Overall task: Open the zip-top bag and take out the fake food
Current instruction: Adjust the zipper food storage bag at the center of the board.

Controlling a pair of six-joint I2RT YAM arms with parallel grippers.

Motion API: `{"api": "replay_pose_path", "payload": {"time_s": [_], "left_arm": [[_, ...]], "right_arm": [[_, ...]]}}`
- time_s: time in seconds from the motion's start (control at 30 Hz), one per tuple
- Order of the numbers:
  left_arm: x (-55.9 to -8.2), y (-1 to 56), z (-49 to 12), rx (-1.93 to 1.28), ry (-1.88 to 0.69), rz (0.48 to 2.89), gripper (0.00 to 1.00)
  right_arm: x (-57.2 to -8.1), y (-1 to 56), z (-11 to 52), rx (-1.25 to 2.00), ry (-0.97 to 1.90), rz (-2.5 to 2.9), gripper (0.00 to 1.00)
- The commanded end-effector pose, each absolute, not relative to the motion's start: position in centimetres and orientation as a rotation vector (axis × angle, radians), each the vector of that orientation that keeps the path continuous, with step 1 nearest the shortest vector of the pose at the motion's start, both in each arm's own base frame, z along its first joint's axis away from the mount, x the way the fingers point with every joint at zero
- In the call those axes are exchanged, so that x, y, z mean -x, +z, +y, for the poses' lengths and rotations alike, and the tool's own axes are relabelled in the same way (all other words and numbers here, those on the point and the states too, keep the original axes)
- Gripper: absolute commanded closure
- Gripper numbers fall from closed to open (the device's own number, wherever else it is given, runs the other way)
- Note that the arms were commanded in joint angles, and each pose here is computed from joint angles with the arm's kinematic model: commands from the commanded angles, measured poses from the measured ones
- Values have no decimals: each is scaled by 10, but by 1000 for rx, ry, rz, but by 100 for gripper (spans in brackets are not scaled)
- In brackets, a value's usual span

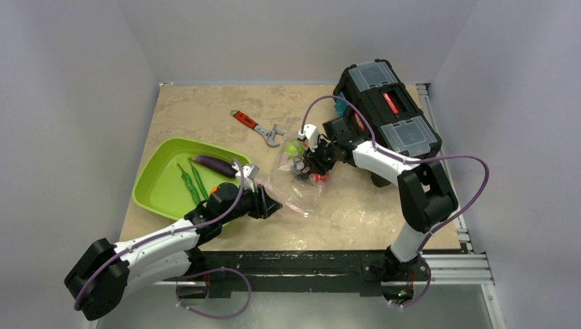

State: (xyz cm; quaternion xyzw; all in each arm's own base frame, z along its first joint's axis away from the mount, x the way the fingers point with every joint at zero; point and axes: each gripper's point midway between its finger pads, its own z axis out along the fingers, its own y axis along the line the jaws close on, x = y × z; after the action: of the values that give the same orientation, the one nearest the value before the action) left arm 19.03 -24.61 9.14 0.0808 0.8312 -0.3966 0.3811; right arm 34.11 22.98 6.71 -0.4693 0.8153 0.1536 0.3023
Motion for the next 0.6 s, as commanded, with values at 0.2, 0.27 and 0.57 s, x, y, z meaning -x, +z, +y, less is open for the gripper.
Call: {"api": "replay_pose_path", "payload": {"time_s": [0.2, 0.27, 0.57], "left_arm": [[-186, 105, -240, -270, -982, 2083, 60], [-188, 103, -243, -284, -979, 2097, 63], [-194, 105, -266, -343, -1011, 2098, 66]], "right_arm": [[-343, 68, 233, 1180, 530, 2230, 70], [-337, 68, 236, 1184, 596, 2241, 71], [-312, 94, 252, 1266, 819, 2163, 65]]}}
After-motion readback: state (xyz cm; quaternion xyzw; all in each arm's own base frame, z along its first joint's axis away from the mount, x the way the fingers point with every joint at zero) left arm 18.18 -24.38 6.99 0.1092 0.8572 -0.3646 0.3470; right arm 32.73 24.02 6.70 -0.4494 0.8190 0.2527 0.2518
